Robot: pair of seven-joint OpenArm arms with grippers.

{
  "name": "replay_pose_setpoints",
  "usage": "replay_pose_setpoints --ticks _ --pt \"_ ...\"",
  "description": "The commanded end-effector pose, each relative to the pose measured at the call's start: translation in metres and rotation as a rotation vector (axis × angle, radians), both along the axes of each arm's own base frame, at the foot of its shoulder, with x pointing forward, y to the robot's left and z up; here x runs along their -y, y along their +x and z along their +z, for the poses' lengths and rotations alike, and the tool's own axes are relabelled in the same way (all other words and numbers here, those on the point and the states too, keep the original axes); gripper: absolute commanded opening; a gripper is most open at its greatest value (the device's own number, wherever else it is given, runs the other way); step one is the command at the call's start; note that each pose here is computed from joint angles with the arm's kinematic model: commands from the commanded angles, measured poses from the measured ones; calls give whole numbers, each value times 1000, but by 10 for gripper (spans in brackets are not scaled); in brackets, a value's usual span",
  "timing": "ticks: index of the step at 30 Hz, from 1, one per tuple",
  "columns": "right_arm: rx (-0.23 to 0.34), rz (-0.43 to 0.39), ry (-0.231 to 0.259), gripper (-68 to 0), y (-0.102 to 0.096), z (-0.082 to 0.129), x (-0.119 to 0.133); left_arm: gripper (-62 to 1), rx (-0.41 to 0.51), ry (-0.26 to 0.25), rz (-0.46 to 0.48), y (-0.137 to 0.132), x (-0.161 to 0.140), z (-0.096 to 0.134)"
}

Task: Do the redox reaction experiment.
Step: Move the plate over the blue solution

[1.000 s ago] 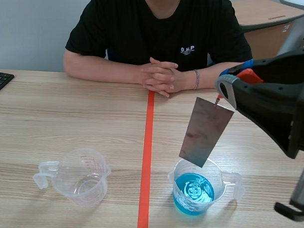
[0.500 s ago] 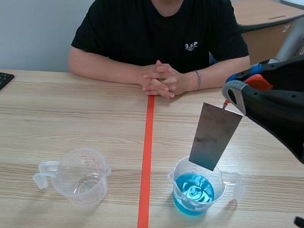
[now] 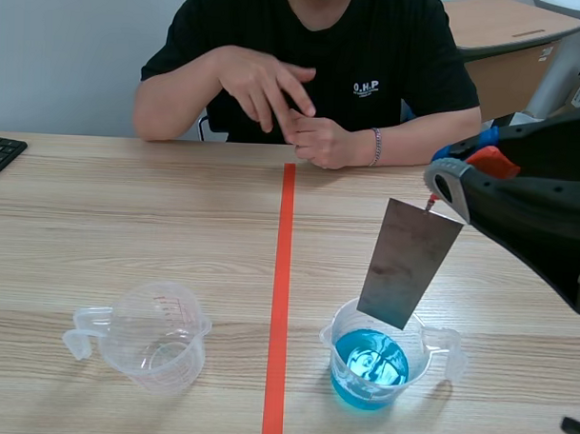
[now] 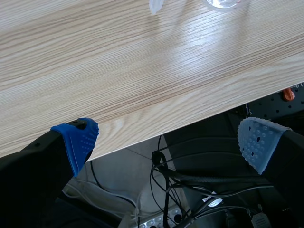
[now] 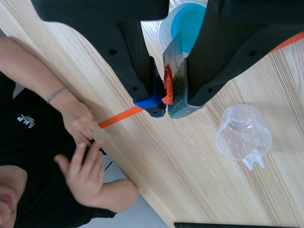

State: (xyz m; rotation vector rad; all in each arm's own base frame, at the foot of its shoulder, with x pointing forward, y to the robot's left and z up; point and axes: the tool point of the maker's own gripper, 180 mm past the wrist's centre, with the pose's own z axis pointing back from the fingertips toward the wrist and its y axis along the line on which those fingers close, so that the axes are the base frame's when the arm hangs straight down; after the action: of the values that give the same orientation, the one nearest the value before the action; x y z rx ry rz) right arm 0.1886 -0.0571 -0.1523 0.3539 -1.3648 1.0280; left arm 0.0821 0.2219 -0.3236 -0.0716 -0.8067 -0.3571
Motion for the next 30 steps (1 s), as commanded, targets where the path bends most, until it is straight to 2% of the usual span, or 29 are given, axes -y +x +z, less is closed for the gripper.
replay_pose_setpoints --ticks 1,4,7,9,14,18,20,27,30 --pt "15 14 1 -660 -1 4 -2 14 38 -20 -4 7 4 6" --pt "15 15 -1 -660 -1 4 -2 14 70 -27 -29 13 6 12" --pt "15 15 0 -660 -1 4 -2 -36 99 -33 -65 19 9 17" --pt "15 15 0 -660 -1 4 -2 -115 121 -46 -77 25 10 22" --pt "12 21 -2 -660 -2 3 -2 -398 168 -61 -119 48 12 31" --pt "12 21 -2 -660 -2 3 -2 -534 224 -67 -209 74 21 43" --pt "13 21 -3 -660 -2 3 -2 -563 255 -69 -275 89 29 49" --pt "13 22 -6 -660 -2 3 -2 -563 356 -110 -467 128 67 74" --pt "14 22 -8 -660 -2 2 -2 -563 421 -144 -529 139 85 88"
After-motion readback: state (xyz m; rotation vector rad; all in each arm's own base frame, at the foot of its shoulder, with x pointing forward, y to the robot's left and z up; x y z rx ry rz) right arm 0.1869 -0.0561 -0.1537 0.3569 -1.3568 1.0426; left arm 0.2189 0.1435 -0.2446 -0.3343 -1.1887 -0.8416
